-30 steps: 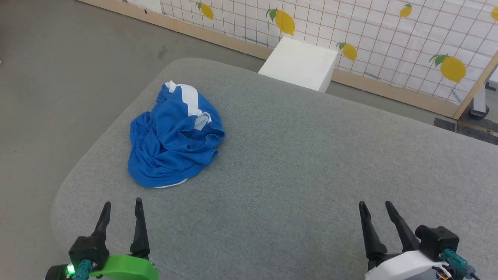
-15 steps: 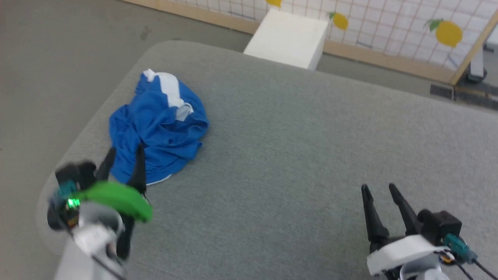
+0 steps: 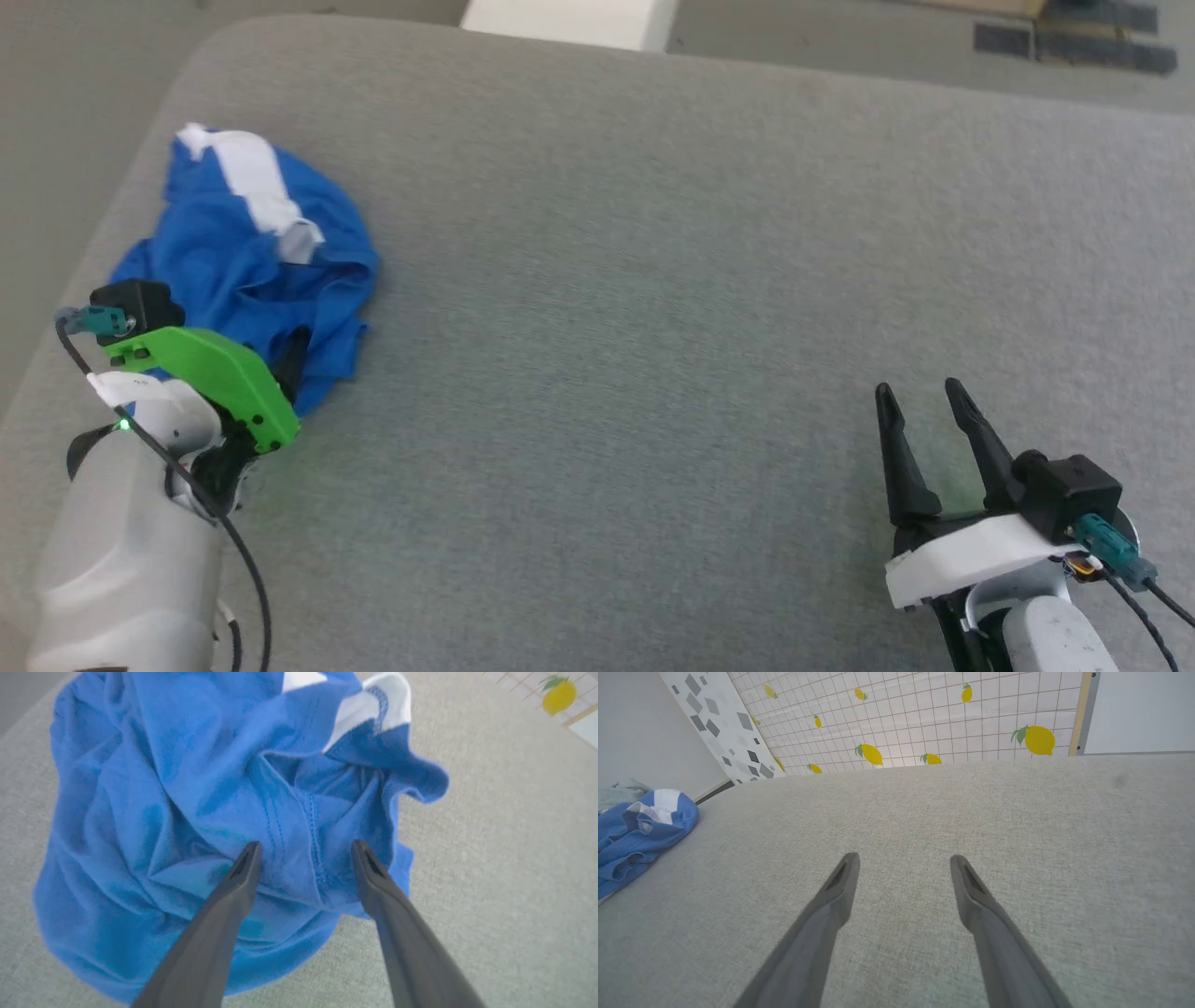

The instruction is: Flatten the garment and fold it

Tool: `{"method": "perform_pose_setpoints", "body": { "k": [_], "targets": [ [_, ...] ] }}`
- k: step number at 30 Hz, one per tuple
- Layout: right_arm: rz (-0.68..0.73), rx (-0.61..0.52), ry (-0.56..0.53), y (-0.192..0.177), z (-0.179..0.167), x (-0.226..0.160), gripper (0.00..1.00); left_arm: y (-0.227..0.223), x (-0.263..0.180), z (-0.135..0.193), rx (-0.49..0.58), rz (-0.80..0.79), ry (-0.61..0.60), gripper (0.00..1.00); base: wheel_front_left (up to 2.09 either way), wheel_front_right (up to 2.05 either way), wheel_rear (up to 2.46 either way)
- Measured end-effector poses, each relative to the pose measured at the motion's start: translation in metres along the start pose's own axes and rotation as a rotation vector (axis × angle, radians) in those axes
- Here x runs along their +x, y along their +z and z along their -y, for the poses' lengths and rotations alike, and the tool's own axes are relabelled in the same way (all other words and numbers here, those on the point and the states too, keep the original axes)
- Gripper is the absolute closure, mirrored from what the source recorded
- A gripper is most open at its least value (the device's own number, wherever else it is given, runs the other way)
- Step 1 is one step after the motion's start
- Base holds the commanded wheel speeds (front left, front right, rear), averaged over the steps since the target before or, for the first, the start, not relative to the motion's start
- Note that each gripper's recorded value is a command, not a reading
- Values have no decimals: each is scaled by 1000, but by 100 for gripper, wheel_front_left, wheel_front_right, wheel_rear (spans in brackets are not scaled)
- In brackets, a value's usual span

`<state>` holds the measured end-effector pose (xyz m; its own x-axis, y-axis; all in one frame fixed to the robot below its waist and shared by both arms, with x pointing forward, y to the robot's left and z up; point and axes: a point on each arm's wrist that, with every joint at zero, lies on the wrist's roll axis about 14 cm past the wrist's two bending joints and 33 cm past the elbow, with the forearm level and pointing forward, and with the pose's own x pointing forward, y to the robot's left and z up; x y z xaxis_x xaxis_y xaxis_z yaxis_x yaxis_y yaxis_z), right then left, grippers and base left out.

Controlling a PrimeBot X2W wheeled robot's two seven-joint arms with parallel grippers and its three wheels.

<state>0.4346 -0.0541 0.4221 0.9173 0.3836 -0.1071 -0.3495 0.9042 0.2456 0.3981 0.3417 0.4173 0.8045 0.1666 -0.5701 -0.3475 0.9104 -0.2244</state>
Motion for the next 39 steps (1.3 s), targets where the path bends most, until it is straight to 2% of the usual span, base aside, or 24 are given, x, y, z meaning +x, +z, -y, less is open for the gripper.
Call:
{"method": "perform_pose_setpoints", "body": {
  "k": [6,7,8,9,13,16,19,21,24,26,29,32,35,39],
  "targets": [
    [-20,12,-45,-9,17,-3,0,-35,23,-6,-3,-153,33,0,0,0,0],
    [-20,14,-51,-10,20,-3,0,-37,26,-8,1,-169,39,5,0,0,0],
    [-19,15,-57,-10,22,-3,0,-36,29,-8,11,-171,41,93,0,0,0],
    [-20,15,-60,-10,23,-3,0,-34,31,-7,13,-157,40,100,0,0,0],
    [-17,22,-62,-8,22,-6,0,-14,36,8,4,-27,6,100,0,0,0],
    [-1,31,-49,-2,16,-8,0,22,34,34,-7,127,-63,100,0,0,0],
    [17,45,-41,6,11,-12,0,86,23,86,29,324,-204,100,0,0,0],
    [35,52,-53,13,13,-17,0,122,6,133,72,433,-333,100,0,0,0],
    [54,57,-89,21,22,-30,0,142,-20,196,115,497,-512,100,0,0,0],
    [62,59,-123,24,30,-41,0,140,-36,231,135,479,-618,100,0,0,0],
    [74,63,-183,27,44,-62,0,117,-55,277,204,399,-753,100,0,0,0],
    [88,62,-258,30,62,-86,0,56,-68,310,291,208,-861,100,0,0,0],
    [98,62,-315,32,74,-106,0,-18,-77,320,380,-19,-911,100,0,0,0],
    [116,59,-352,36,80,-122,0,-97,-85,310,452,-240,-916,100,0,0,0]
  ]
}}
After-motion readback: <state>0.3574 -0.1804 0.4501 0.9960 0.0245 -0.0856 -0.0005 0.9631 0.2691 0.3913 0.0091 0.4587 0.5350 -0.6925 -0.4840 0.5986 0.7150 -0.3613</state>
